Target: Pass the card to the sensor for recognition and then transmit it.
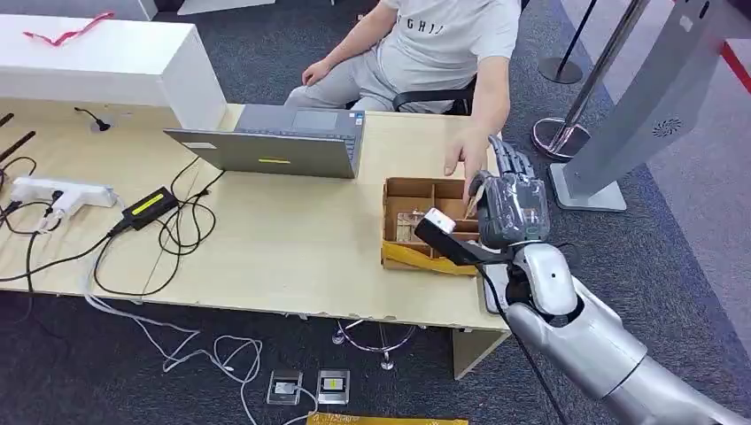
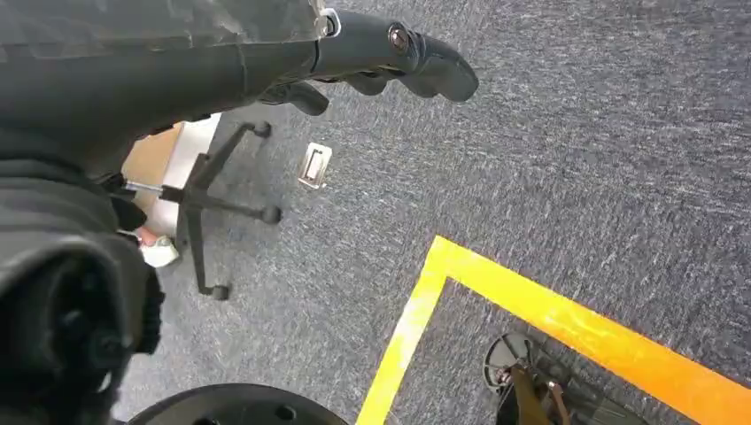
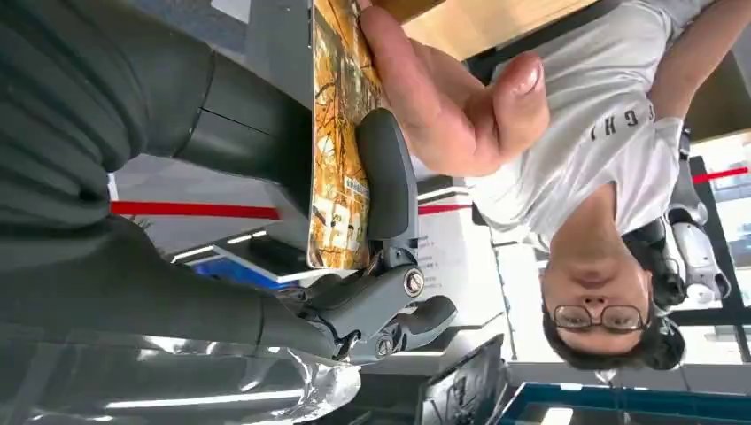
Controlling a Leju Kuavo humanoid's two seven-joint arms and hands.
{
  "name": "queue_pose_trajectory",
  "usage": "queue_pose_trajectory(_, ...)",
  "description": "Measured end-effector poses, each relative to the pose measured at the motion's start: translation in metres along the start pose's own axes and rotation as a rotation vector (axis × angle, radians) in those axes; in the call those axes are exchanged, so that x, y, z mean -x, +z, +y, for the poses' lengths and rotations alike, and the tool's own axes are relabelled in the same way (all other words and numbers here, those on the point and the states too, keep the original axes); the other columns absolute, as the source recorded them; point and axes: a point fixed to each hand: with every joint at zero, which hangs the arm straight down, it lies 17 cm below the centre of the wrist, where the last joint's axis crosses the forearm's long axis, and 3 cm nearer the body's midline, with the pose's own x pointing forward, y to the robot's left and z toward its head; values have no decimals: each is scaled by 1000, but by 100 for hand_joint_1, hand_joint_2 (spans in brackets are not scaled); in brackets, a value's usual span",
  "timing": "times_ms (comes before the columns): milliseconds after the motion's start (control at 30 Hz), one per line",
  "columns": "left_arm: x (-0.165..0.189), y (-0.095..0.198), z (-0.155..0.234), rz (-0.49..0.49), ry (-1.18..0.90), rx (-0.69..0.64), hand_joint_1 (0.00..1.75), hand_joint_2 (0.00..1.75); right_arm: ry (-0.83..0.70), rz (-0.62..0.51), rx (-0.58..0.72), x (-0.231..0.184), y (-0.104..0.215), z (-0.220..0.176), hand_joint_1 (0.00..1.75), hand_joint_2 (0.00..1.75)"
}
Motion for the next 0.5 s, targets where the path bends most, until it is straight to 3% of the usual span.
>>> queue_pose_trajectory(67,0,0,0,0,0,-1,0,0,5,0,-6,-1,0,3,175,175)
queue_pose_trajectory(100,0,0,1,0,0,-2,0,0,5,0,-7,-1,0,4,136,175)
queue_pose_trajectory(133,0,0,1,0,0,-3,0,0,6,0,-8,-1,0,5,0,175)
queue_pose_trajectory(500,1,-3,7,10,16,-21,0,0,42,-3,2,-4,1,13,0,175)
